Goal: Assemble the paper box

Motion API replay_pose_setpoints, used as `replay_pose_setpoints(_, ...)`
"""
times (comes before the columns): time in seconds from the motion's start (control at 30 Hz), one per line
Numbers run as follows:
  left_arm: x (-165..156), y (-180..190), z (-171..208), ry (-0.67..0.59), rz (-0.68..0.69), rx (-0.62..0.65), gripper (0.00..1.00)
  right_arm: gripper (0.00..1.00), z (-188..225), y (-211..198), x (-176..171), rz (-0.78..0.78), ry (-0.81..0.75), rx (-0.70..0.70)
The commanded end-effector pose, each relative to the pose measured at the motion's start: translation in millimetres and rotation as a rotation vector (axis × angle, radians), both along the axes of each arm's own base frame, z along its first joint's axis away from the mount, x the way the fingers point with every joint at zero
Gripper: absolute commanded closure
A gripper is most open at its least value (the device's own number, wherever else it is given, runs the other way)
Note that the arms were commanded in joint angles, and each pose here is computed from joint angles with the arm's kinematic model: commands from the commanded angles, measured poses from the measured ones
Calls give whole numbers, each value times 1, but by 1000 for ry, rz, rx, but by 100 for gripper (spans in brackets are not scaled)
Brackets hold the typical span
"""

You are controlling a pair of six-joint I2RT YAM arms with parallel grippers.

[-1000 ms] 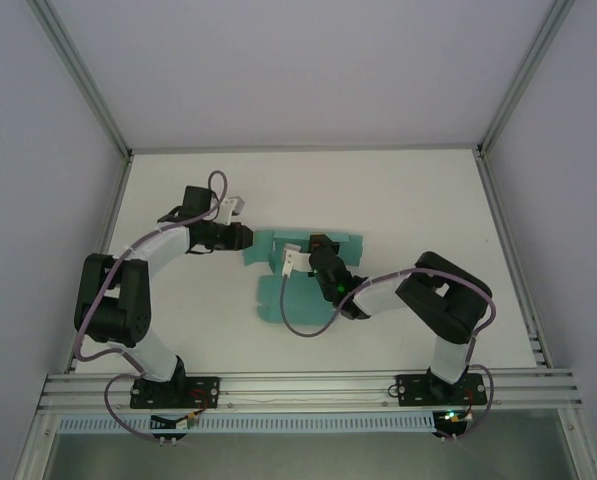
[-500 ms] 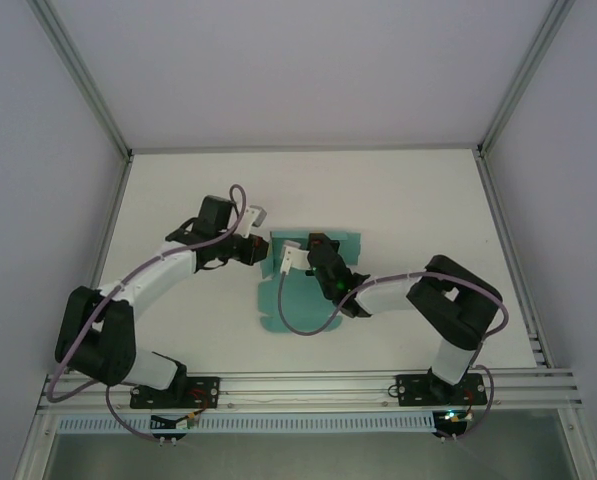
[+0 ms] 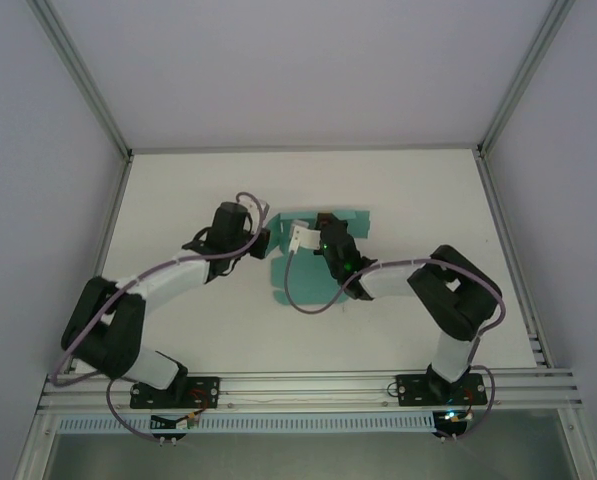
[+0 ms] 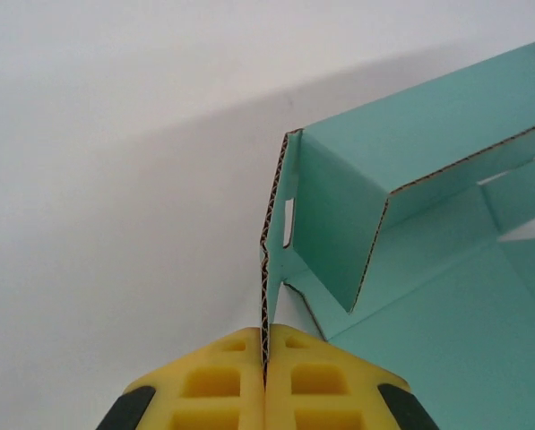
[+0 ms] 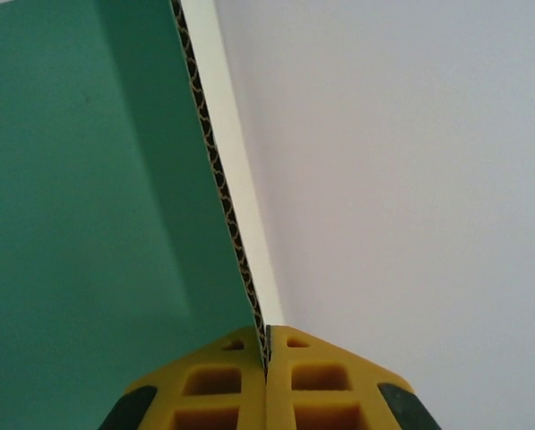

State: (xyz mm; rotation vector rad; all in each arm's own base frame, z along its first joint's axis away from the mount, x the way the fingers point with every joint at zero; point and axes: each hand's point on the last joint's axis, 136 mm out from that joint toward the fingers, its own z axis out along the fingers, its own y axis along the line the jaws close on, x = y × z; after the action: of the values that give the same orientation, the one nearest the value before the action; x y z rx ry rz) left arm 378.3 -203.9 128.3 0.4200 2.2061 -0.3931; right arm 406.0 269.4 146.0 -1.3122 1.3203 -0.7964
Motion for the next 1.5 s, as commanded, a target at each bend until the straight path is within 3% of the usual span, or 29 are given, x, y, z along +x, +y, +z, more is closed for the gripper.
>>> replay_pose_setpoints(0.0, 19, -9, -11, -9, 19, 10, 100, 100, 40, 8, 24, 12, -143, 56)
replay_pose_setpoints(0.23, 10, -9, -44, 21, 40, -33, 100, 100, 17, 0, 34, -9, -190, 47)
replay_pose_setpoints(0.43, -7, -21, -49, 12, 6, -6, 100, 100, -17, -17, 25, -62, -170, 29)
replay_pose_setpoints(0.63, -14, -38, -59, 114, -42, -15, 99, 100, -21, -25, 17, -81, -132, 66)
replay_pose_setpoints(0.7, -13, -40, -61, 127, -24, -11, 91, 100, -24, -24, 17, -75, -125, 58)
replay_pose_setpoints(0.83, -7, -28, -45, 79, 57, -54, 50, 100, -26, -24, 16, -65, -124, 50)
replay_pose_setpoints(0.9, -6, -21, -32, 71, 82, -68, 34, 100, -26, -23, 15, -59, -122, 53)
replay_pose_setpoints(1.0, -3, -6, -12, 56, 146, -76, 1, 100, -27, -23, 14, -54, -113, 60)
replay_pose_setpoints(1.13, 9, 35, 3, 43, 320, -84, 0, 100, -29, -23, 13, -52, -114, 57)
replay_pose_setpoints(1.33, 31, 109, -24, 147, 635, -74, 0, 100, -32, -23, 14, -56, -92, 71)
replay_pose_setpoints(1.4, 41, 105, -35, 172, 622, -81, 1, 100, -33, -22, 13, -53, -84, 74)
replay_pose_setpoints(1.47, 49, 79, -45, 210, 488, -100, 5, 100, -33, -22, 14, -54, -84, 76)
